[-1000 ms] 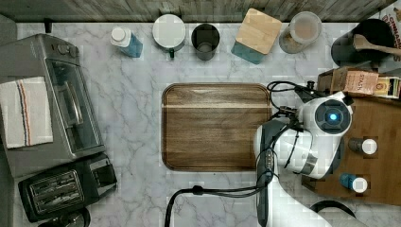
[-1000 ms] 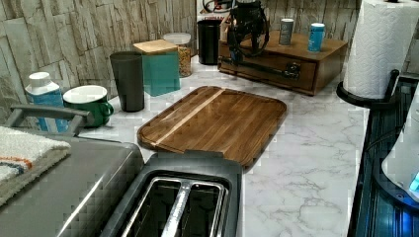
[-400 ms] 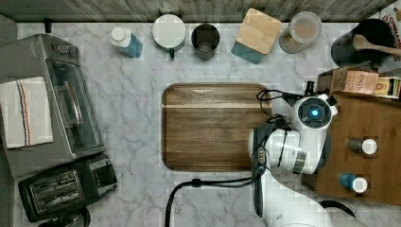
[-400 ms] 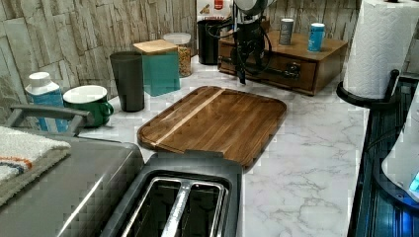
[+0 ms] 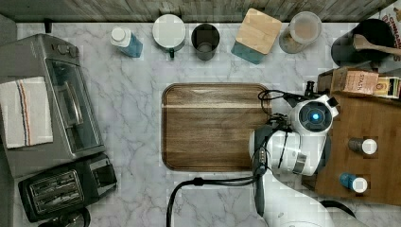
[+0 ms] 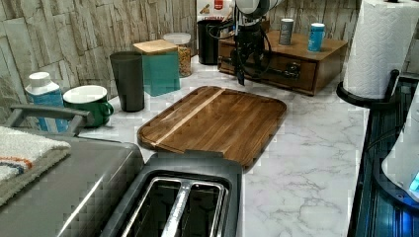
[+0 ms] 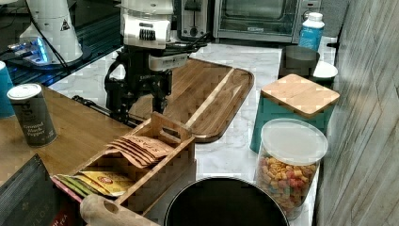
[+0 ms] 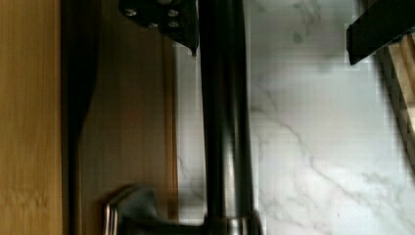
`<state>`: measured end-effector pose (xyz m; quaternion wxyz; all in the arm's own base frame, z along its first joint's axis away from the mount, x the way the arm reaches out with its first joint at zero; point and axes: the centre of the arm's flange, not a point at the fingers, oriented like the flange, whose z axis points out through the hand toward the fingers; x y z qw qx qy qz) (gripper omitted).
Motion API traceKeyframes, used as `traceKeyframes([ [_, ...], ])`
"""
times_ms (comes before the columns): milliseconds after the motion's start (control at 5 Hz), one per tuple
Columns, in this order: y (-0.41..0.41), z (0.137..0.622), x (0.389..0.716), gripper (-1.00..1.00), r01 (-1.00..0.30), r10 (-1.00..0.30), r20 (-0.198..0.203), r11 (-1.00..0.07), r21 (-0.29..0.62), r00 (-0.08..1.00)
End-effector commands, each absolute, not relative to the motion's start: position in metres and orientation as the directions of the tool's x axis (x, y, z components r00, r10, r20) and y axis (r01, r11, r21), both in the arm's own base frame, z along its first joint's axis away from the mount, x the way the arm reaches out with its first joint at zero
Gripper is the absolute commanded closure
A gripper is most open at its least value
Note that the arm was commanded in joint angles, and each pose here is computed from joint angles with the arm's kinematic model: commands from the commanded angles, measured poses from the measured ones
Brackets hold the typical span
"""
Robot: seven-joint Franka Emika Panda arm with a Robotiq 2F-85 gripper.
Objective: Open the drawer.
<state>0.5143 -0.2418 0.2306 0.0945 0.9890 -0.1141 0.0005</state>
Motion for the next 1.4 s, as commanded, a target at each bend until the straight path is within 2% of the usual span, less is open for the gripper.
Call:
traceKeyframes([
  [200, -0.247, 0.229, 0.526, -1.00, -0.255, -0.261, -0.025, -0.955, 0.150, 0.965],
  [400, -0.219, 0.243, 0.529, -1.00, -0.199, -0.205, -0.039, -0.972, 0.123, 0.978],
  [600, -0.180, 0.246, 0.536, -1.00, -0.108, -0.109, -0.014, -0.992, 0.071, 0.994],
  [800, -0.136, 0.242, 0.538, -1.00, -0.086, -0.084, 0.031, -0.994, 0.066, 0.996],
  [1400, -0.003, 0.236, 0.543, -1.00, 0.020, 0.020, 0.006, -1.000, 0.007, 1.000],
])
